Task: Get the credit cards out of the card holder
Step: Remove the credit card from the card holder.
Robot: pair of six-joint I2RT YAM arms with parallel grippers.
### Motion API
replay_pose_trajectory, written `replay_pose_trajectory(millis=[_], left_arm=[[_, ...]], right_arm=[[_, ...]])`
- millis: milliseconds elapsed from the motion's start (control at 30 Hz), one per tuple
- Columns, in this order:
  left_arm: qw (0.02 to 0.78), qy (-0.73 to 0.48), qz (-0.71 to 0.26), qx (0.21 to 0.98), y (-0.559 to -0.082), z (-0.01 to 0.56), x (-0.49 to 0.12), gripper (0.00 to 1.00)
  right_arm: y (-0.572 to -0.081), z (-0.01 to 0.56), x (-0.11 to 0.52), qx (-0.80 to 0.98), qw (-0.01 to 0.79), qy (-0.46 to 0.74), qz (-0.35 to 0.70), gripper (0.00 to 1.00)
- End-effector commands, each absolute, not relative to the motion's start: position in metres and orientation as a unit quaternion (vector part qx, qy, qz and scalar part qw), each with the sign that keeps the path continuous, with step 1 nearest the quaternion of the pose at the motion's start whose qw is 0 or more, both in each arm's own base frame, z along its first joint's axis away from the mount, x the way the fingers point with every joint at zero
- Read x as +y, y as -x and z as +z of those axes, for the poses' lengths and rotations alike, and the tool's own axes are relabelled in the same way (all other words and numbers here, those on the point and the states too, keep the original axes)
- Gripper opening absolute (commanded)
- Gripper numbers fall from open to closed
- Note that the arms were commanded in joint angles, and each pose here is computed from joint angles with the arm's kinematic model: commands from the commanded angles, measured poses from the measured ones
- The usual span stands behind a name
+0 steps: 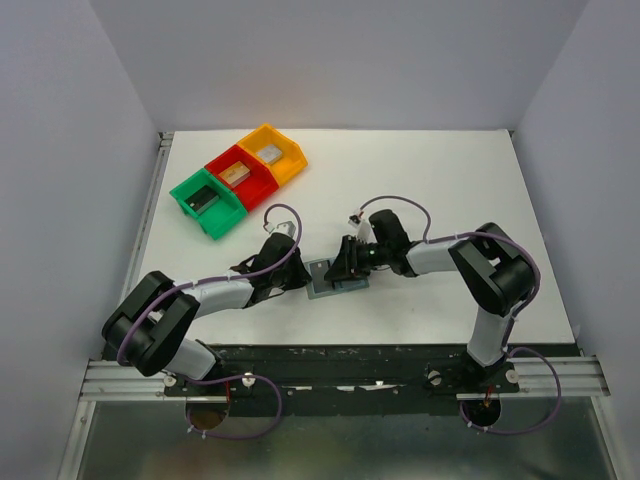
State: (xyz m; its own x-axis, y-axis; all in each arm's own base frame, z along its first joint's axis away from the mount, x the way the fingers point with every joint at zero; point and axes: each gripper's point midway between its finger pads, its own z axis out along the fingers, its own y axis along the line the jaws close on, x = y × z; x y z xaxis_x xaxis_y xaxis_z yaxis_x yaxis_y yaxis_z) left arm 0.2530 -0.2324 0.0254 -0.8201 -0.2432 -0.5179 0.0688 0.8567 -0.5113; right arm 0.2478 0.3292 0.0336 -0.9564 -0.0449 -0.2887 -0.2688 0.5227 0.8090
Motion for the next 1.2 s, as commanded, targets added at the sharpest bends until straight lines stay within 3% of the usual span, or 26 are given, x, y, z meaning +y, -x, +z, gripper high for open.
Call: replay_pose_trajectory(millis=[0, 1167], left_arm=[[0.274, 0.05, -0.238, 0.931, -0.241, 0.006, -0.222, 0.14], [0.262, 0.028, -0.272, 0.925, -0.238, 0.002, -0.236, 0.13]], right_arm=[[-0.242, 0.039, 0.338, 0.843, 0.112, 0.093, 0.517, 0.47], [-0.242, 0.04, 0.365, 0.824, 0.071, 0.106, 0.552, 0.47]])
